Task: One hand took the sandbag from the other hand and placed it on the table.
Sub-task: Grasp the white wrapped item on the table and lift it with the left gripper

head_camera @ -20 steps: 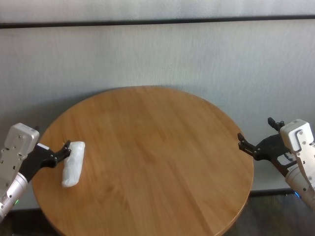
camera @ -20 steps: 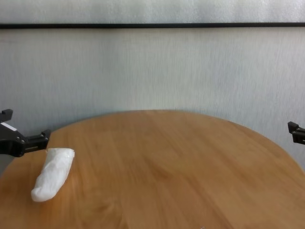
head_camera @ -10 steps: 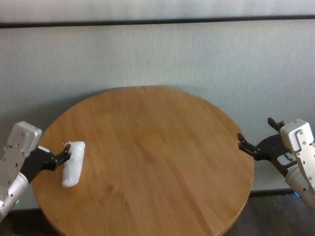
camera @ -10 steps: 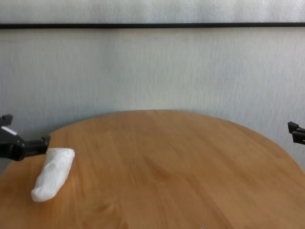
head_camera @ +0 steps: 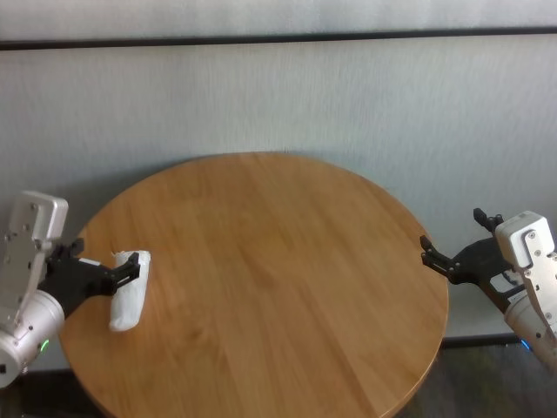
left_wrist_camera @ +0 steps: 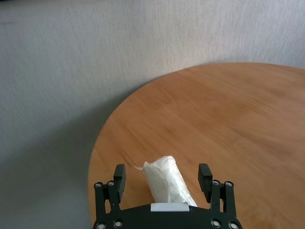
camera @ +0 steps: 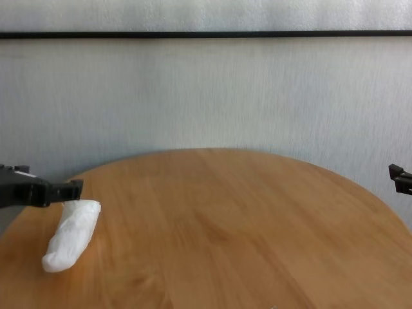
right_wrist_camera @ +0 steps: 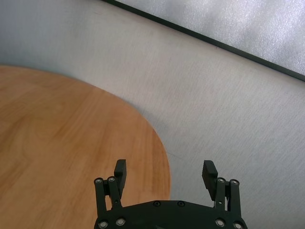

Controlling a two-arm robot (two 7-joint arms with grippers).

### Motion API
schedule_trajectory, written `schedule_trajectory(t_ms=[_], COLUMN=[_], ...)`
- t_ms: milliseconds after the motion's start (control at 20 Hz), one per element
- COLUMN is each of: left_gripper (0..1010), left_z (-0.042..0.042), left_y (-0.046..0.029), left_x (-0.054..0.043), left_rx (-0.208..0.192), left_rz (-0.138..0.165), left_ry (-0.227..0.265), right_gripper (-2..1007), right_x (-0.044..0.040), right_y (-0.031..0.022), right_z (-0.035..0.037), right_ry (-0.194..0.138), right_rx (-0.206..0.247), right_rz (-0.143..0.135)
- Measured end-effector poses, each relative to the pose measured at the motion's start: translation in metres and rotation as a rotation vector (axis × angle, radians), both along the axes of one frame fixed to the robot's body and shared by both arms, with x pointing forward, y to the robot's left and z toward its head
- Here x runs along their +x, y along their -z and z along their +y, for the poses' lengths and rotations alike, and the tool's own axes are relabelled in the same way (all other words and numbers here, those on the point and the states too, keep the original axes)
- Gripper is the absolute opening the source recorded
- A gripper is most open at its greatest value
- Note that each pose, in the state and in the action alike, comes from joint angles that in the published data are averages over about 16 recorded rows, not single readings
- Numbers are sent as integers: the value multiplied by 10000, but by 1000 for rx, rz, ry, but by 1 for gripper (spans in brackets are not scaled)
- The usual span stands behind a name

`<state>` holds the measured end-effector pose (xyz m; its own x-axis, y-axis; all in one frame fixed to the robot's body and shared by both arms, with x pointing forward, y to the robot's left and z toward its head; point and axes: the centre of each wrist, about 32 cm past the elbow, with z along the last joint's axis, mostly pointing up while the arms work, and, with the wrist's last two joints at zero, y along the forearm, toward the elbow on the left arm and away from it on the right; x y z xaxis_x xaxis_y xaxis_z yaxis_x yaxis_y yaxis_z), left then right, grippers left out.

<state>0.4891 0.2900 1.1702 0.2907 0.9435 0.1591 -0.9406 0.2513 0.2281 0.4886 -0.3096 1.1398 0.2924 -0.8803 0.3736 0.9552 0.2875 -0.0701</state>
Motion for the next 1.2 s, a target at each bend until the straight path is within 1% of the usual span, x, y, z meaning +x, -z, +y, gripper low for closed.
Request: schedule_trajectory(t_ms=[150,250,350,450,650,1000,1200], left_gripper=[1000,1000,1000,1000,1000,1000,1000], left_z=[-33,-52,-69,-87,-125,-199,-232], left_y=[-57,-91,-121,-144,-178,-216,-219], left_x=[-2,-3,-3,-4,-5,1,4], left_rx=[-53,-79,-92,-94,-77,-4,20], left_rz=[40,65,89,110,149,209,246], left_ry=[-17,-27,-36,-40,-42,-13,7], right_gripper=[1005,1005,1005,1005,1005,1005,1005], right_x=[0,0,0,0,0,0,0], right_y=[0,0,0,0,0,0,0], right_z=[0,0,0,0,0,0,0], right_ry=[0,0,0,0,0,0,0], right_rx=[0,0,0,0,0,0,0], right_rz=[0,0,0,0,0,0,0])
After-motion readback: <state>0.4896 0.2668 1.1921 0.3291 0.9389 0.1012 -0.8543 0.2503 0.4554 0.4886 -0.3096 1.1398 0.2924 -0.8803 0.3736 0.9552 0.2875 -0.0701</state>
